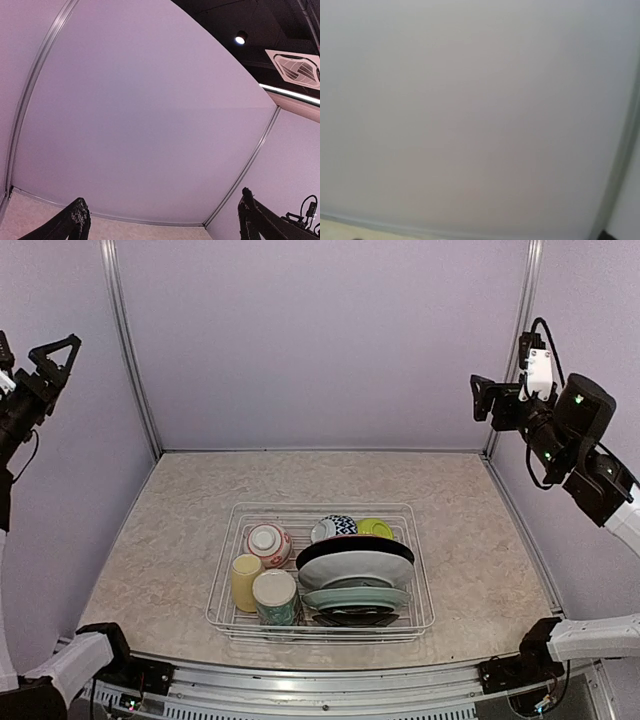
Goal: Unload the mixed dishes from the dish rack
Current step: Grab the plate from the dish rack.
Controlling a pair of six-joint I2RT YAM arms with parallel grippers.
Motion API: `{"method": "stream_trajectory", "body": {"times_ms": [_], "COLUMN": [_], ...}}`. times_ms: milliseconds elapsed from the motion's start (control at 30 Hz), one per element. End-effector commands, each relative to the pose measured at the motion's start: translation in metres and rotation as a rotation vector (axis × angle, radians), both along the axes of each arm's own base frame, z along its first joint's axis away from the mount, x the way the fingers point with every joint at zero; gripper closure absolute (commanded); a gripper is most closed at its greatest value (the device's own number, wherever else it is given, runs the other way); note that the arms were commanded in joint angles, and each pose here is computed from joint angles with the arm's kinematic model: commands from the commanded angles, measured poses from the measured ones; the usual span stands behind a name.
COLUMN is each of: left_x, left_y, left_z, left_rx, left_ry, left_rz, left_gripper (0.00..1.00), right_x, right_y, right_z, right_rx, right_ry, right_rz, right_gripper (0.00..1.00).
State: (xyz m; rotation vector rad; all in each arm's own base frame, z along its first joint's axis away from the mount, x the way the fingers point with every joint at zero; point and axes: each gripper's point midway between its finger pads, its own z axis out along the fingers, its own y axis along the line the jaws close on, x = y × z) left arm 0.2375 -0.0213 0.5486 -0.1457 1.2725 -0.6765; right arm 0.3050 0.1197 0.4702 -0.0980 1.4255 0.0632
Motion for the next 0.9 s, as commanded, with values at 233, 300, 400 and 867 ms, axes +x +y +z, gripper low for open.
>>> {"method": "stream_trajectory", "body": {"times_ms": [233, 300, 400, 867], "left_x": [0.046, 0.051, 0.054, 0.063], "left_y": [0.019, 0.020, 0.014, -0.098], "left_z": [-0.092, -0.107, -0.124, -0.185], "left_rx": [-0.058, -0.060, -0.050, 0.195], "left_ry": [0.372, 0.425, 0.466, 0.602], "left_rz": [0.118, 0.128, 0.108, -0.228], "left_gripper": [0.01, 0.01, 0.01, 0.01], "right_x": [0.028, 0.029, 0.027, -0.040], "right_y": [-0.055, -0.058, -0.055, 0.086], "right_z": [-0.080, -0.090, -0.108, -0.192], "right_rx": [-0.110, -0.112, -0.145, -0.326], "right_ry": [0.274, 0.318, 0.389, 0.637], "right_rz": [-0.120, -0.115, -0.054, 0.767], "right_gripper": [0.00, 0.00, 0.00, 0.00]}}
